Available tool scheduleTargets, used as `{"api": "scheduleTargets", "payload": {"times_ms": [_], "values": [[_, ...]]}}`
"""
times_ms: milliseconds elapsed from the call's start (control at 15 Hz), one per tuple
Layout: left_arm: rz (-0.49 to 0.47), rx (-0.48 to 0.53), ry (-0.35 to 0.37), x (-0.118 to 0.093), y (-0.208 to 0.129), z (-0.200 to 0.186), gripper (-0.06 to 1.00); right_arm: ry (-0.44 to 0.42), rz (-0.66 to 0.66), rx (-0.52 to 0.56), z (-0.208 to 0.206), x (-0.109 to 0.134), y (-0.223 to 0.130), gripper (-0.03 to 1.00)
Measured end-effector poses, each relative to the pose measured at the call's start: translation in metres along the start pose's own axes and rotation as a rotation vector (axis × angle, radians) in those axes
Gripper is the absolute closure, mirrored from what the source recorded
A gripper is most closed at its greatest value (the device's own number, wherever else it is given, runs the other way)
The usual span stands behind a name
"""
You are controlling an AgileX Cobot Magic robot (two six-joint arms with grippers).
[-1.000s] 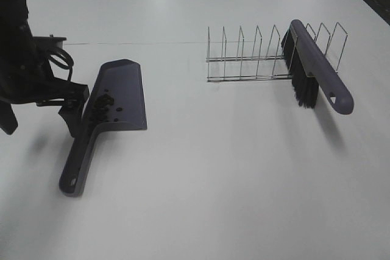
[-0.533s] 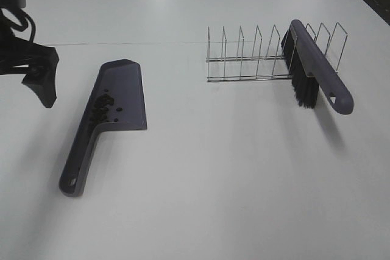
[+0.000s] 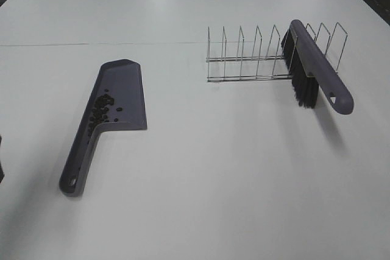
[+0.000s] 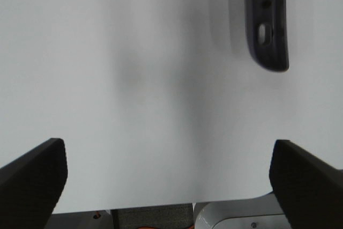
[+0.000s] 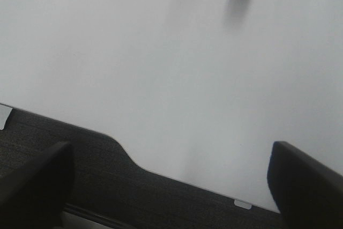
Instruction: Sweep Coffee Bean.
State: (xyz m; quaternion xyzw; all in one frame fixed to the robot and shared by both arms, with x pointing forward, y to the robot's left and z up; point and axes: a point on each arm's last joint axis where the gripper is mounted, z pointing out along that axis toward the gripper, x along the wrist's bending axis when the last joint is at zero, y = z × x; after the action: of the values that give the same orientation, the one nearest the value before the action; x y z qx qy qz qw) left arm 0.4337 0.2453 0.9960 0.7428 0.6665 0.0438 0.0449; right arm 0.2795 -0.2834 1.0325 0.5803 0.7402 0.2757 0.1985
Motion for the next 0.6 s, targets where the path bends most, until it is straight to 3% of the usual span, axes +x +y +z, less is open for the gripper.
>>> {"api": "scheduleTargets", "payload": {"times_ms": [200,600], "values": [[-0.001,-0.004,0.0,0.008,-0.043,0.003,0.0,0.0,0.0,0.0,0.0,0.0,0.0,0.11],[-0.038,-0.188,-0.035,0.017,-0.088,-0.032,0.0,0.0,0.0,0.0,0.0,0.0,0.0,0.11]]}}
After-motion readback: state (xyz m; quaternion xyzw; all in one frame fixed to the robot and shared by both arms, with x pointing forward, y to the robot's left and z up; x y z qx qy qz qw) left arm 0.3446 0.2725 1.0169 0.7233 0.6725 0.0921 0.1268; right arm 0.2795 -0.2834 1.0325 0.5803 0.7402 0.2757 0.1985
